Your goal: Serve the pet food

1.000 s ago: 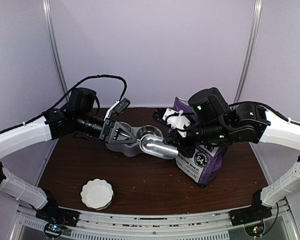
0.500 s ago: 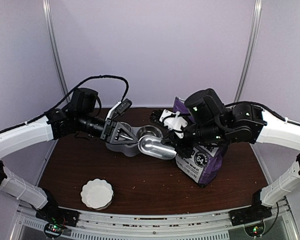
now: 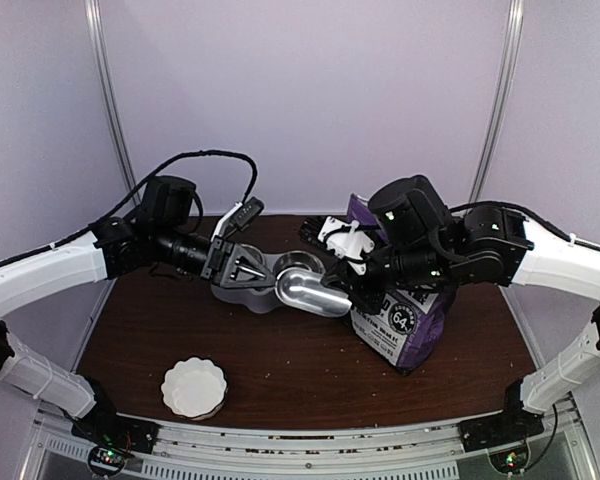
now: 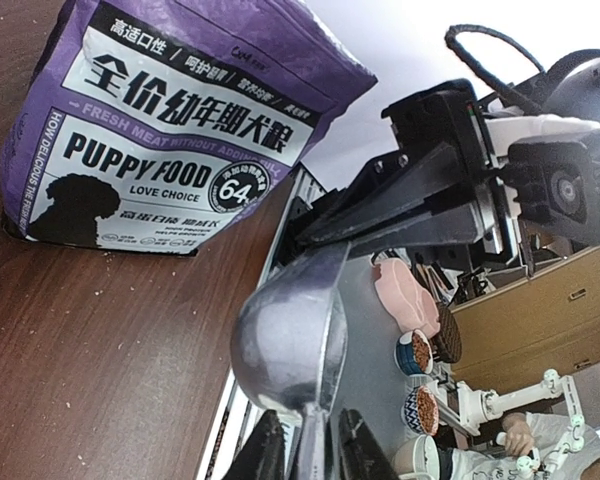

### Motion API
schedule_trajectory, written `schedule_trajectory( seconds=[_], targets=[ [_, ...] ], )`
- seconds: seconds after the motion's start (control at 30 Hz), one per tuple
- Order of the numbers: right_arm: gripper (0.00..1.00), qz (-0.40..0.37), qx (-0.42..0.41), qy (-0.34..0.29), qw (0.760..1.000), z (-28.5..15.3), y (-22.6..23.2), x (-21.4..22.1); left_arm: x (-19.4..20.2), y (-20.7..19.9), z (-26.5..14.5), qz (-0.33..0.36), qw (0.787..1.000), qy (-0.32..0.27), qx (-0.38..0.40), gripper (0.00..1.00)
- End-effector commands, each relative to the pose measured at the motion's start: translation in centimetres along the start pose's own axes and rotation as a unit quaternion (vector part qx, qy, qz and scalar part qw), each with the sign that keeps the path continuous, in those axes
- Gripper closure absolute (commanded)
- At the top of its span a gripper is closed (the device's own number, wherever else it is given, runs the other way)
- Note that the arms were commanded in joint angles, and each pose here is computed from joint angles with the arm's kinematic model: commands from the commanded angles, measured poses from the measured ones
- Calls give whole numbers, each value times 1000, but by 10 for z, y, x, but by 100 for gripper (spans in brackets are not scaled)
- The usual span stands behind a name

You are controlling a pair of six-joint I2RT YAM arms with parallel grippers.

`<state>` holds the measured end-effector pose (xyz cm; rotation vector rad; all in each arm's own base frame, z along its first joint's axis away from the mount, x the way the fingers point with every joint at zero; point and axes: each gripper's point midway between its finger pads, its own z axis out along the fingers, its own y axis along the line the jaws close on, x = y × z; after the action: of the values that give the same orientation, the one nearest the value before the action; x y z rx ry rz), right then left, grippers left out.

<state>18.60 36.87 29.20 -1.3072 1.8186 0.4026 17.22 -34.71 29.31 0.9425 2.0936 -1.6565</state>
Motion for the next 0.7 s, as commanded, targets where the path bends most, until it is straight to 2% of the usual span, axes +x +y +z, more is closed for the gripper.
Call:
schedule_trajectory(
  seconds=[0.0,0.17,0.4,0.43,0.47,0.57,0.67],
  targets=[
    [100,-2,1,-18,1000,-4,0,-14,-12,-15,1,29,999,-12,23,80],
    [100,-7,-4,-15,1000,-4,2,-12,-10,-14,2,28,999,-9,25,85],
    [100,-2,-2,-19,1000,-8,2,-15,-12,-11,2,34,999,-15,18,100],
    [93,1,0,-23,1000,-11,1,-16,-13,-9,2,36,999,-19,12,100],
    [82,5,4,-27,1000,-14,-1,-18,-15,-9,1,41,999,-24,6,100],
    [61,16,20,-36,999,-29,-10,-25,-22,-10,-5,55,998,-42,-12,100],
    [45,37,68,-40,996,-48,-31,-30,-30,-4,-17,67,994,-66,-50,100]
  ],
)
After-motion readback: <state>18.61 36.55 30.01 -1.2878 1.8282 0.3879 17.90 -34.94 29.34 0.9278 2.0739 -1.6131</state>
